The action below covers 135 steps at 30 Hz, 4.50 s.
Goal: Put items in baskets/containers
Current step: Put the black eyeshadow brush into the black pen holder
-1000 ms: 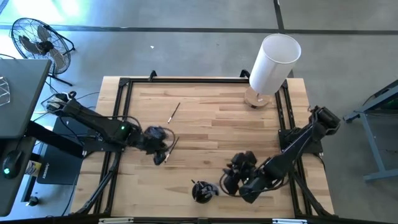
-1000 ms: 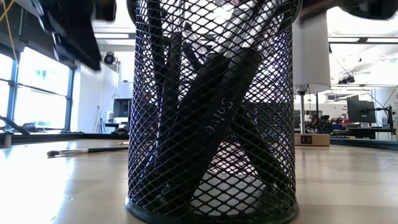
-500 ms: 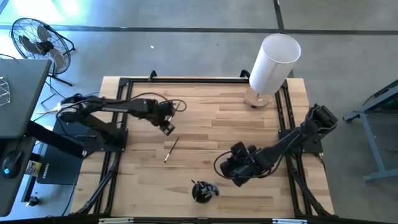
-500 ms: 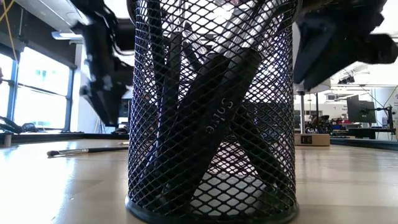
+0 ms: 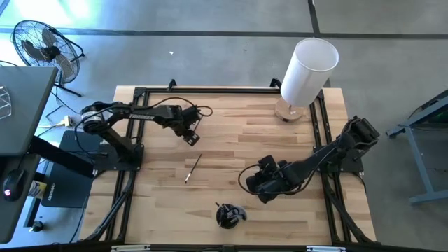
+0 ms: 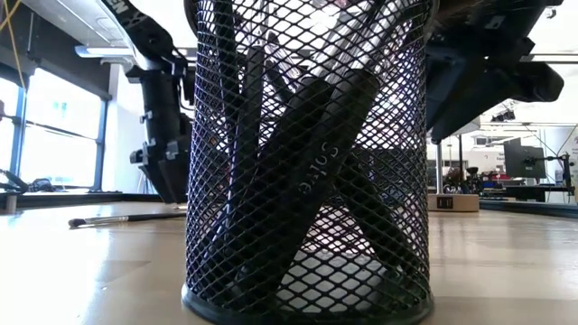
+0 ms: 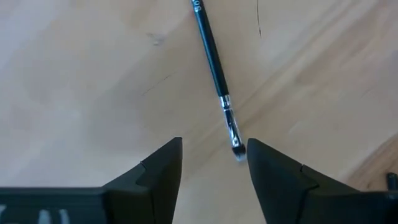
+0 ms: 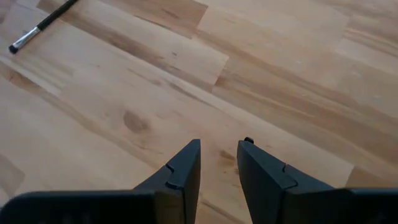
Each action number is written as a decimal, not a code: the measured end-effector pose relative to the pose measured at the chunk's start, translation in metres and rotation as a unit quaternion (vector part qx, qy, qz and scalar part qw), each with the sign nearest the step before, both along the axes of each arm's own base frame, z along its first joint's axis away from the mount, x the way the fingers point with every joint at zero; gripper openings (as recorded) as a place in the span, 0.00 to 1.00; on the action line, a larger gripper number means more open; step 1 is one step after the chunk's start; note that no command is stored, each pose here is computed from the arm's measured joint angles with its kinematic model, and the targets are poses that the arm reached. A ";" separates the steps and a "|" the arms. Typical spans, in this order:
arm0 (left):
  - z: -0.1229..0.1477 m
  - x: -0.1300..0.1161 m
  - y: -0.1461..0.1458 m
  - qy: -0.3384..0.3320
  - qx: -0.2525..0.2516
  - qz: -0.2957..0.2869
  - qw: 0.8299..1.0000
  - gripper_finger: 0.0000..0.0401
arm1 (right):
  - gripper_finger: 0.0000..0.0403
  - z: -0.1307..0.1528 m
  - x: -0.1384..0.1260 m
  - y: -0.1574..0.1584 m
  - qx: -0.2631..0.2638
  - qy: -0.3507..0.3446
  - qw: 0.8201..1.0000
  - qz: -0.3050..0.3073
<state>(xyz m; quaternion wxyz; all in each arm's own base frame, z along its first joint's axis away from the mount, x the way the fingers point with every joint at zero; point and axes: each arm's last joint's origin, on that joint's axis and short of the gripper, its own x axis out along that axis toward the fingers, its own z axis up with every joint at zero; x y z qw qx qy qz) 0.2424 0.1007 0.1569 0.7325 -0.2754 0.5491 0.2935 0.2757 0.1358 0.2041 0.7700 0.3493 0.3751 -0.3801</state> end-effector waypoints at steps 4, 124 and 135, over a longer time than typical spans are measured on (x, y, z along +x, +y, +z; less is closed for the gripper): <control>-0.008 0.004 0.000 0.007 -0.004 -0.004 1.000 0.40 | 0.25 0.000 0.001 -0.005 -0.004 0.003 1.000 -0.008; 0.041 0.036 -0.214 -0.223 -0.170 0.090 0.956 0.00 | 0.00 -0.077 -0.027 0.054 -0.109 0.067 0.642 0.756; 0.041 0.036 -0.214 -0.221 -0.169 0.089 0.956 0.00 | 0.00 -0.052 -0.042 0.029 -0.134 0.082 0.724 0.671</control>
